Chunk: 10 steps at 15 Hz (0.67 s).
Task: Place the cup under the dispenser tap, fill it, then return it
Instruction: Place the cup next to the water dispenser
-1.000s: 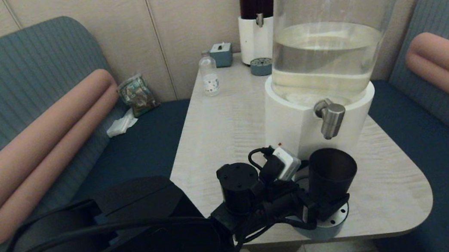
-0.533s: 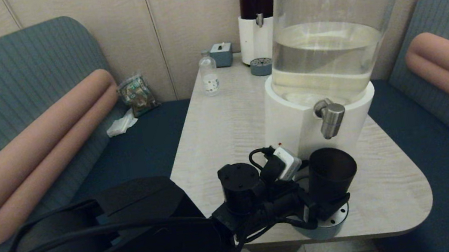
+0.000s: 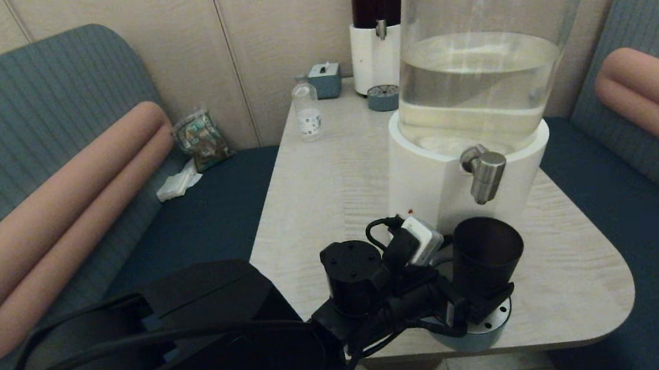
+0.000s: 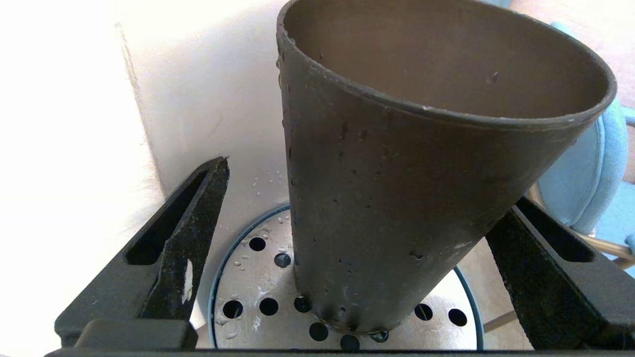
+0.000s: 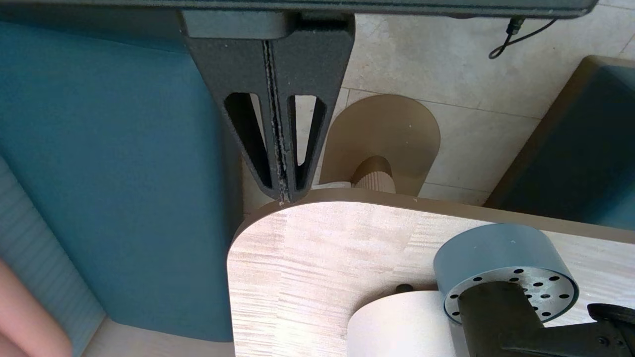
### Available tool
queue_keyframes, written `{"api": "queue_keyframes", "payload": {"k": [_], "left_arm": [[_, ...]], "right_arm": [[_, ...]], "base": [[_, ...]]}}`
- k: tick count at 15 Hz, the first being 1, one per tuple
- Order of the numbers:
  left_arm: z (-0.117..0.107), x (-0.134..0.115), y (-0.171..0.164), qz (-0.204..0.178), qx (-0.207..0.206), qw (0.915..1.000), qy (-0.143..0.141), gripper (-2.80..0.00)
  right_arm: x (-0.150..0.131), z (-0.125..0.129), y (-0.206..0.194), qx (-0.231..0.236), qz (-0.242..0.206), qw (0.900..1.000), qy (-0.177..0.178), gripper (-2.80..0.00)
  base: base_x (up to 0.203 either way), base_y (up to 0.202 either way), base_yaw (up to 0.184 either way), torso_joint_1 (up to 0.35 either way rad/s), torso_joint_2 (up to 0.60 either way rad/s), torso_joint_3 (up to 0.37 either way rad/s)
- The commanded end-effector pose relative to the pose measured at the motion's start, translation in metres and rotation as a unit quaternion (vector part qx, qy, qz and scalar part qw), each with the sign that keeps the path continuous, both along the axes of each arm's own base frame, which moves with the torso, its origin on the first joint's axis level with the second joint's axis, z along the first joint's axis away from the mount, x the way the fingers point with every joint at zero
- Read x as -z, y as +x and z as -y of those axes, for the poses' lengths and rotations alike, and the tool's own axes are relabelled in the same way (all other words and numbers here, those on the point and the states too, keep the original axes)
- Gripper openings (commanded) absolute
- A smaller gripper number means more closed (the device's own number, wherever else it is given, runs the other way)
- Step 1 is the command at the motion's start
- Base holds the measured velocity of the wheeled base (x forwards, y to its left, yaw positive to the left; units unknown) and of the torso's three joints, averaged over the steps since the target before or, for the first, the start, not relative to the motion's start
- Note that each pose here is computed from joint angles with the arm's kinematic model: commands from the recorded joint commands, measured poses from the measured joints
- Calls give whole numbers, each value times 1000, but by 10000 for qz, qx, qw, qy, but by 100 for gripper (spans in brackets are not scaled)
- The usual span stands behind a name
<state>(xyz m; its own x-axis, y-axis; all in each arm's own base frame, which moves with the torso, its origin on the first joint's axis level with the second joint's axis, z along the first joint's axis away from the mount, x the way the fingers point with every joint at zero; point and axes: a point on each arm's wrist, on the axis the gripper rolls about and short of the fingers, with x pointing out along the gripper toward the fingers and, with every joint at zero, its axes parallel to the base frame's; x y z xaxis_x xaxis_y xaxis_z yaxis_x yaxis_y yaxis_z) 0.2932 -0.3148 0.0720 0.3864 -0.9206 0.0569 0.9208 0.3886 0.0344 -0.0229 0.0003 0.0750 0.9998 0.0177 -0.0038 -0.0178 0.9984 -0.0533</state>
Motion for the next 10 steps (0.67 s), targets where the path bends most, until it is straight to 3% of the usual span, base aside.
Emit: {"api": "queue_keyframes", "payload": {"k": [1, 2, 3, 10], "left_arm": [[1, 1, -1, 12, 34, 10000, -11, 0], [2, 1, -1, 16, 34, 10000, -15, 0], [2, 1, -1, 11, 50, 10000, -20, -280], [2, 1, -2, 7, 58, 10000, -16, -280]], "right_arm": [[0, 0, 0, -4, 4, 10000, -1, -280], [0, 0, 0, -4, 2, 10000, -4, -280], [0, 0, 0, -4, -4, 10000, -1, -280], [0, 0, 0, -4, -4, 10000, -1, -280]], "base": [[0, 0, 0, 0, 0, 0], [0, 0, 0, 0, 0, 0], [0, 0, 0, 0, 0, 0], [0, 0, 0, 0, 0, 0]]}}
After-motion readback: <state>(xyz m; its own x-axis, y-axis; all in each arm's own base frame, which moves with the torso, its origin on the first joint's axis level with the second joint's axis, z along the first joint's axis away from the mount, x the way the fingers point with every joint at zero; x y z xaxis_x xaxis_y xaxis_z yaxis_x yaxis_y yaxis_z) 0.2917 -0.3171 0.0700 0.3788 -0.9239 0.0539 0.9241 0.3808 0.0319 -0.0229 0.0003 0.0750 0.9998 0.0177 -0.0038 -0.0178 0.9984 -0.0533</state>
